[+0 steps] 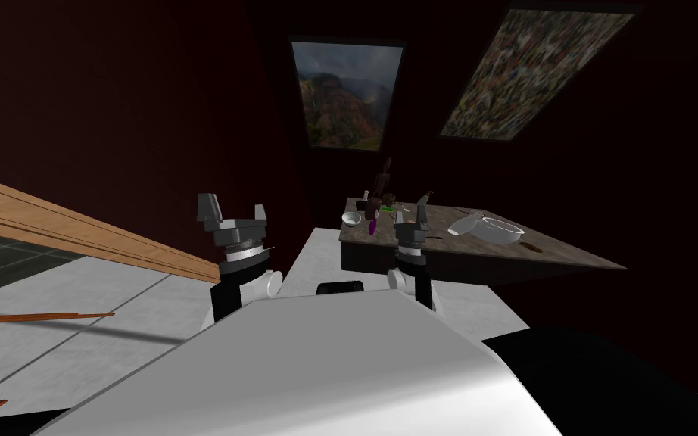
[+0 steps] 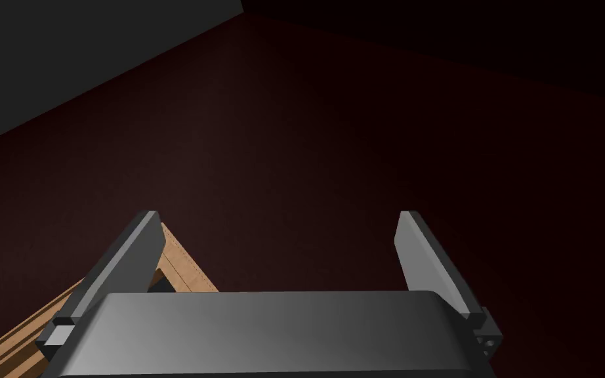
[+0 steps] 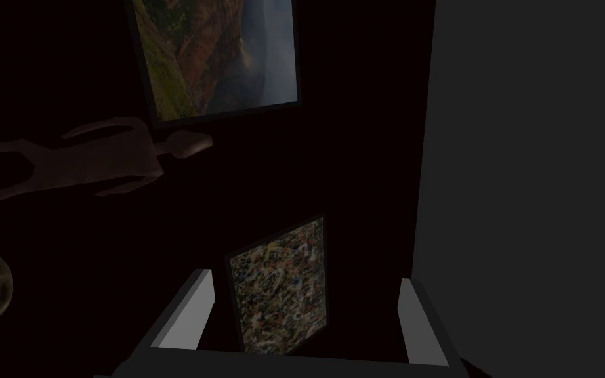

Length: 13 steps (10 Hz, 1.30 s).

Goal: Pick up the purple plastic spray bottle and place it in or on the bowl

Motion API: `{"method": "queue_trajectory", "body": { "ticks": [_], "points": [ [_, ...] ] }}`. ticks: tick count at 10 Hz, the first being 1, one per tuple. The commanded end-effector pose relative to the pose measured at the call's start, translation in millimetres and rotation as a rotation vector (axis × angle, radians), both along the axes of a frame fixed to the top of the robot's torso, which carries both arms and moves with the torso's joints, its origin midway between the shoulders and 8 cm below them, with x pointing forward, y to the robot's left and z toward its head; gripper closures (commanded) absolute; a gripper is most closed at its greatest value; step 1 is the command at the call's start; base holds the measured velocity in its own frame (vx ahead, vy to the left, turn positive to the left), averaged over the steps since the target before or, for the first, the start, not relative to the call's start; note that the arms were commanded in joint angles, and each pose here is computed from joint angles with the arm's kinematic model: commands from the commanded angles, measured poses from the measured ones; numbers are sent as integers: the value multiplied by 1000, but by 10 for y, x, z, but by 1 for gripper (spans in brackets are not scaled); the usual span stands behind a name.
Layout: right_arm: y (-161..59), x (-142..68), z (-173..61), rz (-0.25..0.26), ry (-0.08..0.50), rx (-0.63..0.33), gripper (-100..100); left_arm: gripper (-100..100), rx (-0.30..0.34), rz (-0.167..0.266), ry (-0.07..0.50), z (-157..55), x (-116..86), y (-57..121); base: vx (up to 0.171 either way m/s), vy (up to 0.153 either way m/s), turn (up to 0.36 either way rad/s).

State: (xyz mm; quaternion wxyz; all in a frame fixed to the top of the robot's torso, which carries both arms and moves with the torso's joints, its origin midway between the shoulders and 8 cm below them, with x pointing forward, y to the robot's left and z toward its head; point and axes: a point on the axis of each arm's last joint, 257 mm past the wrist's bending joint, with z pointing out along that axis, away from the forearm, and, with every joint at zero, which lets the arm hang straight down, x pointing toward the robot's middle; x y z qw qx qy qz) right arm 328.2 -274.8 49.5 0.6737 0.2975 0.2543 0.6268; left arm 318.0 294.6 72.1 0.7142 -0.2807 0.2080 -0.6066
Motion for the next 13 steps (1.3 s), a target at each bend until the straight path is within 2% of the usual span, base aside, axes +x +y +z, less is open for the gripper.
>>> {"method": "queue_trajectory", "body": {
  "ticks": [1,4,8,9,10,11,12,13],
  "points": [
    [14,33,-67,1,27,-43,-100,0,0,0,0,0,0,0,-6,29,-13],
    [-8,94,-215,-13,83,-110,-100,0,0,0,0,0,0,0,-23,58,-19],
    [-206,224,-656,-85,233,-256,-100,0,0,0,0,0,0,0,-47,123,-45],
    [-303,261,-830,-115,290,-309,-100,0,0,0,0,0,0,0,-67,157,-54],
    [-303,261,-830,-115,290,-309,-100,0,0,0,0,0,0,-1,-47,102,-25],
    [-354,278,-920,-130,319,-336,-100,0,0,0,0,0,0,0,-32,57,-11],
    [-461,309,-1106,-160,379,-394,-100,0,0,0,0,0,0,0,-33,100,-34],
    [-515,323,-1201,-174,409,-425,-100,0,0,0,0,0,0,0,-19,123,-40]
  ]
}}
